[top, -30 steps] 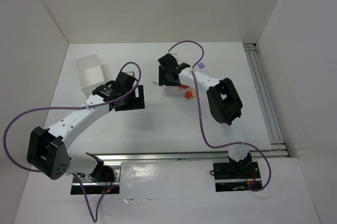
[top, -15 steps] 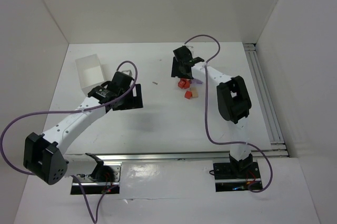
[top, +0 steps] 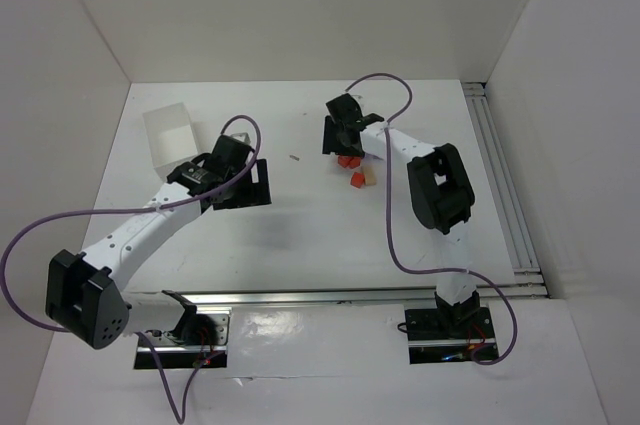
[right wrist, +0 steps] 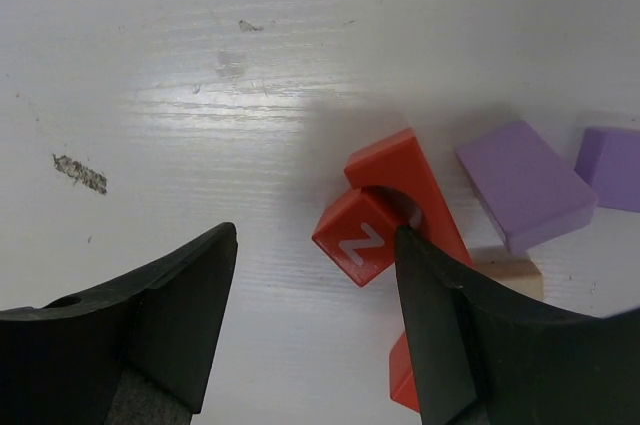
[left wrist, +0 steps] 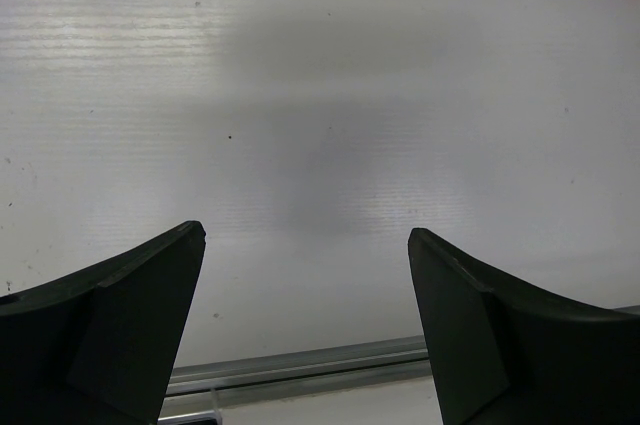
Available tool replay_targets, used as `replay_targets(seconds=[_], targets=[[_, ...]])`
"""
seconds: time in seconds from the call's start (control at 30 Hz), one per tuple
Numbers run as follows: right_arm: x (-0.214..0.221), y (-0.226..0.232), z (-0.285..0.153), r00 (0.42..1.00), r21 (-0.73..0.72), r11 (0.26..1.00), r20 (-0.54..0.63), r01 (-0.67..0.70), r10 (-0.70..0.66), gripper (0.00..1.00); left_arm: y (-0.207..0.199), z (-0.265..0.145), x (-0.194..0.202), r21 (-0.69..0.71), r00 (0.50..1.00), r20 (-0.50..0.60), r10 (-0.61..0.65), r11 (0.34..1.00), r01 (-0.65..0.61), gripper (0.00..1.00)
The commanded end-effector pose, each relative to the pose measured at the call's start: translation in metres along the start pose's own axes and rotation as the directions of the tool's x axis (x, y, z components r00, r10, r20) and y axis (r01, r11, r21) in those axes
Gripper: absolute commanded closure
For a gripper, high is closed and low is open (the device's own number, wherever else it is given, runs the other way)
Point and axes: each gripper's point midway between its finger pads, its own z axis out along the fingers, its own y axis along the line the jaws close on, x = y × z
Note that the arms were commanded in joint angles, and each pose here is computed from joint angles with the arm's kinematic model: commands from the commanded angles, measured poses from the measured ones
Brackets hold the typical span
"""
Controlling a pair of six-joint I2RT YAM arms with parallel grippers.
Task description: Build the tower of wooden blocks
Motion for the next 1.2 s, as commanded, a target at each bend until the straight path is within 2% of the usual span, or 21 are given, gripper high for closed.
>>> replay_targets(seconds=[0.0,0.17,0.3,0.43,0.5,0.6,0.67,0.8,1.17], targets=[[0.007,0.016,0.004,0.999,-0.044,0.999,-0.014,0.030,-0.030,0.29,-0.008,-0.003,-0.011,0.022,1.000,0.022,-0.018,1.000,0.017,0.05],[0.014,0.039,-0.004,0.997,-0.094,0.993,-0.018,0.067,-0.069,0.29,-0.001,-0.006,-0.013,-0.005,0.998,0.046,-0.043,0.999,0.043,0.05],[0.028,0.072,-0.011,0.991,-0.214,0.970,-0.054,0.112,-0.126,0.29,0.008,-0.009,-0.014,-0.048,0.995,0.072,-0.068,0.996,0.071,0.05],[0.003,0.073,-0.028,0.992,-0.184,0.975,0.027,0.127,-0.124,0.29,0.009,-0.018,-0.019,-0.037,0.992,0.095,-0.079,0.996,0.083,0.05],[-0.017,0.061,-0.042,0.989,-0.130,0.986,0.121,0.102,-0.087,0.27,0.009,-0.020,-0.020,-0.032,0.991,0.103,-0.080,0.996,0.084,0.05],[-0.037,0.041,-0.052,0.982,-0.069,0.995,0.182,0.070,-0.056,0.26,0.008,-0.028,-0.023,-0.016,0.989,0.125,-0.076,0.997,0.078,0.05],[-0.041,0.026,-0.046,0.985,-0.041,0.998,0.168,0.052,-0.044,0.25,0.012,-0.031,-0.024,-0.015,0.987,0.135,-0.084,0.996,0.087,0.05],[-0.033,0.014,-0.028,0.992,-0.007,0.998,0.114,0.060,-0.059,0.16,0.013,-0.029,-0.023,-0.012,0.988,0.132,-0.082,0.996,0.085,0.05],[-0.009,0.012,0.001,0.997,-0.021,0.997,0.033,0.070,-0.069,0.16,0.020,-0.022,-0.017,-0.024,0.992,0.103,-0.072,0.997,0.075,0.05]])
